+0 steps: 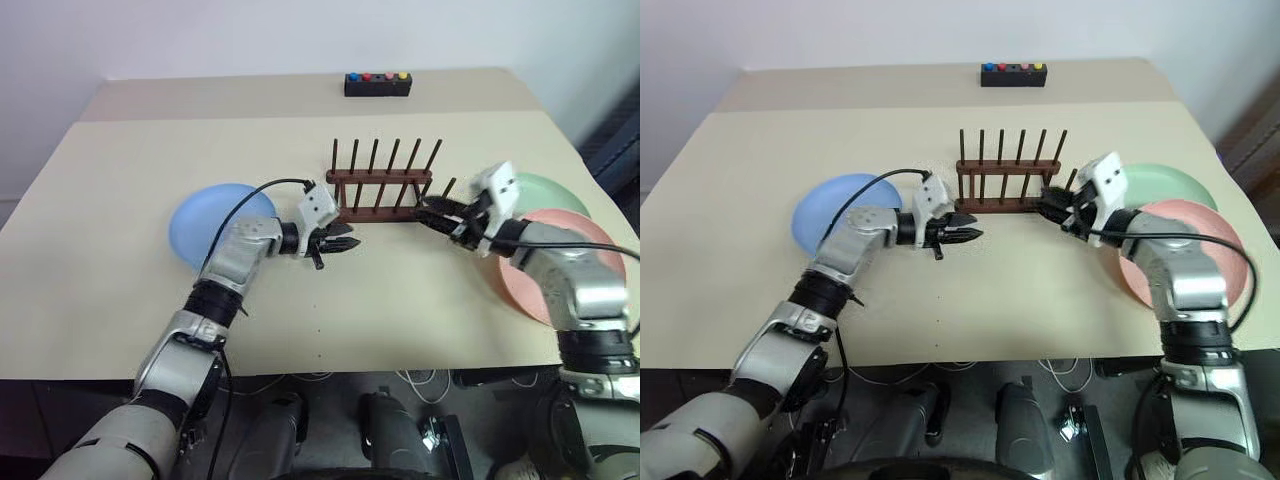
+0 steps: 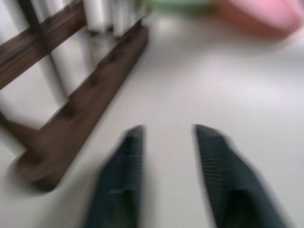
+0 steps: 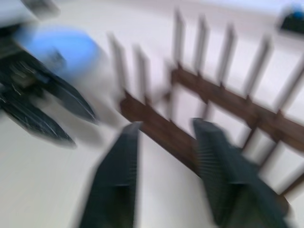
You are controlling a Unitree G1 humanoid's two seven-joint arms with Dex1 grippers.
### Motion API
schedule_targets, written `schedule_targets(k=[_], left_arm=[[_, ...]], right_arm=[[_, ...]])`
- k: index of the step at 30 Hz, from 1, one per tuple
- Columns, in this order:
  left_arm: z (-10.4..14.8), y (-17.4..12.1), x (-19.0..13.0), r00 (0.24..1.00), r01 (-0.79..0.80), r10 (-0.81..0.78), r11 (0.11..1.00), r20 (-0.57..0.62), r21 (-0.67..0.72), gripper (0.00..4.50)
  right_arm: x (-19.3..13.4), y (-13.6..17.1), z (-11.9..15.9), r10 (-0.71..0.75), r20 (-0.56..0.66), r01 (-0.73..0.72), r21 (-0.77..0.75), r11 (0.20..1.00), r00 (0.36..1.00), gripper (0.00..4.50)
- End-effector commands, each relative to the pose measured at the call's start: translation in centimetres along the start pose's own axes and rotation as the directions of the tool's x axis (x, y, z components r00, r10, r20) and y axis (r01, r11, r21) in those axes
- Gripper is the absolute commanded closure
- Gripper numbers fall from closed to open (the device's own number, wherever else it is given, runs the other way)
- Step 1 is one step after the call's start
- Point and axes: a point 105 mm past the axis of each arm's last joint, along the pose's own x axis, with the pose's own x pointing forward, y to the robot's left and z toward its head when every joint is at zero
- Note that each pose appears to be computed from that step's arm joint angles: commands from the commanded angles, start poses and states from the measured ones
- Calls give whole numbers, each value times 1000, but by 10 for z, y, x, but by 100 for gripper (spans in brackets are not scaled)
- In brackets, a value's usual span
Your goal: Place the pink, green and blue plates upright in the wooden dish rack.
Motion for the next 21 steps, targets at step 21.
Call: schedule_targets(k=[21], left_arm=[[53,-47,-78,935,265,-305,941,182,212,8]], right_arm=[[-155,0,-61,-293,-699,253,-163,954,652,8]])
